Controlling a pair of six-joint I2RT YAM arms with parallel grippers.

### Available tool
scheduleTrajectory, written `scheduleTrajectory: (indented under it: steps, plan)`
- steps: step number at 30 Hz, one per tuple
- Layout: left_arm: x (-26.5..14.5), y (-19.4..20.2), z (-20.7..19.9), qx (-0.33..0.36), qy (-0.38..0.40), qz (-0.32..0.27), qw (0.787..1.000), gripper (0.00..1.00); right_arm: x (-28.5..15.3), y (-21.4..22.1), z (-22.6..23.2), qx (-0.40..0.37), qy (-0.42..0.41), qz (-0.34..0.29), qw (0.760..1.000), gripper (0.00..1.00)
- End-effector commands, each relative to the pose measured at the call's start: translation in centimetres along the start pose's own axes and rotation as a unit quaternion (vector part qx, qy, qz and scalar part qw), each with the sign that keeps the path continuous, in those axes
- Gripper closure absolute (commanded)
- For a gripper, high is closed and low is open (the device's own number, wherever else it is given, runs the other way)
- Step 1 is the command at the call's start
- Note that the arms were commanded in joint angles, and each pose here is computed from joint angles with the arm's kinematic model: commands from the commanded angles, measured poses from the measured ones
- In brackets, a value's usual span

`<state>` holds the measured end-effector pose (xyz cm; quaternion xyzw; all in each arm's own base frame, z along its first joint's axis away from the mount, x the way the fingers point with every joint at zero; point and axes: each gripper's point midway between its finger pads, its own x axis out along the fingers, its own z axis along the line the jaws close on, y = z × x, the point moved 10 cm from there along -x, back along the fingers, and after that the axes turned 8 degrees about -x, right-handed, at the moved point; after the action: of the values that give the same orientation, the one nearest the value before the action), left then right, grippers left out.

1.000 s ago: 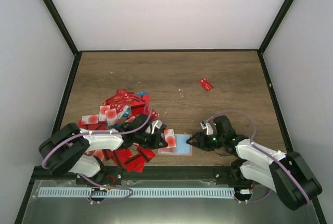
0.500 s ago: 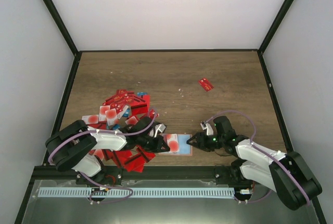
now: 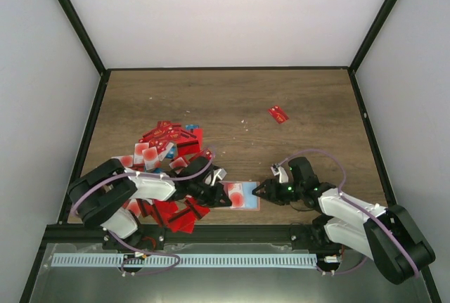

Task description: Put the credit cards into the card holder

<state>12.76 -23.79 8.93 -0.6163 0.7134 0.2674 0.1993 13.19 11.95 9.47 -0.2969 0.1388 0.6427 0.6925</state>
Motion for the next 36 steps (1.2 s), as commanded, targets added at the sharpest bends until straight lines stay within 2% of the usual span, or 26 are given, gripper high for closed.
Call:
scheduleTrajectory:
  steps: [1, 17, 36]
  plan:
    - [0.5, 0.1, 0.1, -0.020, -0.009, 0.028, 0.999, 0.96, -0.1, 0.0, -0.1, -0.002, -0.006, -0.005, 1.000, 0.47]
    - [2.2, -1.1, -0.5, -0.003, -0.025, 0.062, 0.998, 0.96, 0.1, 0.0, -0.1, -0.002, -0.010, -0.001, 1.000, 0.47]
    - [3.6, -1.5, -1.3, -0.001, -0.032, 0.067, 0.997, 0.96, 0.1, -0.1, 0.0, -0.005, -0.013, -0.002, 1.000, 0.47]
